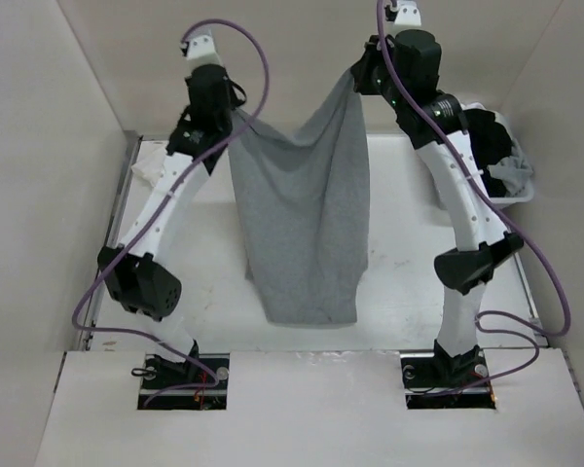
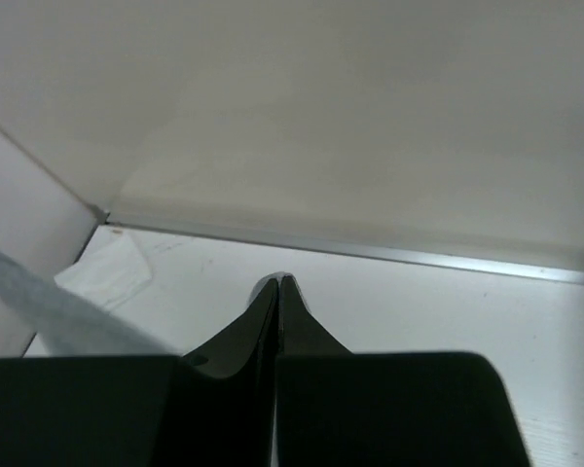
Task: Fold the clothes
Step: Fold the tank top
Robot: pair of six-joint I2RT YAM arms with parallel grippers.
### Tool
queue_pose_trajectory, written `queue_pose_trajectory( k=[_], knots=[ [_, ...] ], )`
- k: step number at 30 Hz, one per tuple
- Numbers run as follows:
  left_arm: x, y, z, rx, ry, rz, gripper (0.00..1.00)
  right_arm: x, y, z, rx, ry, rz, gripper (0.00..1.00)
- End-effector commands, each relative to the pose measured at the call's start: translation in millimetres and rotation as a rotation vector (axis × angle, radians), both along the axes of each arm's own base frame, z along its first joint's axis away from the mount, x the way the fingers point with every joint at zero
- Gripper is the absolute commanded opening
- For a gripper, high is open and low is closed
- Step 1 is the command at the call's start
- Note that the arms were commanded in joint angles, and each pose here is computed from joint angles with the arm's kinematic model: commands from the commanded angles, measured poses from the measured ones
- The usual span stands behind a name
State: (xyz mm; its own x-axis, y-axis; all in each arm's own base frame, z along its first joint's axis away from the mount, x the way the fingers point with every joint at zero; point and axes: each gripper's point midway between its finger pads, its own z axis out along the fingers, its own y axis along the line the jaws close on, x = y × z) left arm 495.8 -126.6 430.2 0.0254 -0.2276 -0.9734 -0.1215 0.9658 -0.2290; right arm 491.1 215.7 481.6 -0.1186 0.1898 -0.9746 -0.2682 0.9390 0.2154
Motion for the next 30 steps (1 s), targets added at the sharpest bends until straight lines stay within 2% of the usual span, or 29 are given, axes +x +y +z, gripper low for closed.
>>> queue_pose_trajectory(
  k=[1,4,7,10,15,18,21,25,30],
  knots=[
    [-39,29,129,-0.258,-0.216,-0.12,0.01,-61,-15,118,0.176,-0.231,0.093,0.0],
    [-59,50,185,-0.275,-0.345,-0.115,0.02,-85,-30,167,0.252,-0.365,0.095,0.0],
    [-73,64,208,-0.275,-0.408,-0.104,0.02,-102,-39,192,0.287,-0.44,0.103,0.0],
    [-72,75,203,-0.269,-0.406,-0.078,0.02,-103,-43,192,0.289,-0.438,0.096,0.0],
    [-69,79,177,-0.26,-0.365,-0.049,0.02,-82,-48,151,0.243,-0.319,0.052,0.0],
    [-74,83,140,-0.252,-0.325,-0.01,0.02,-81,-51,112,0.201,-0.241,0.026,0.0],
    [-94,82,85,-0.259,-0.276,0.016,0.03,-100,-53,66,0.174,-0.198,0.013,0.0],
    [-137,86,-11,-0.27,-0.168,0.065,0.03,-156,-51,-32,0.174,-0.083,0.038,0.0],
    [-202,76,-122,-0.264,0.008,0.019,0.03,-243,-41,-170,0.234,0.154,0.112,0.0]
  ],
)
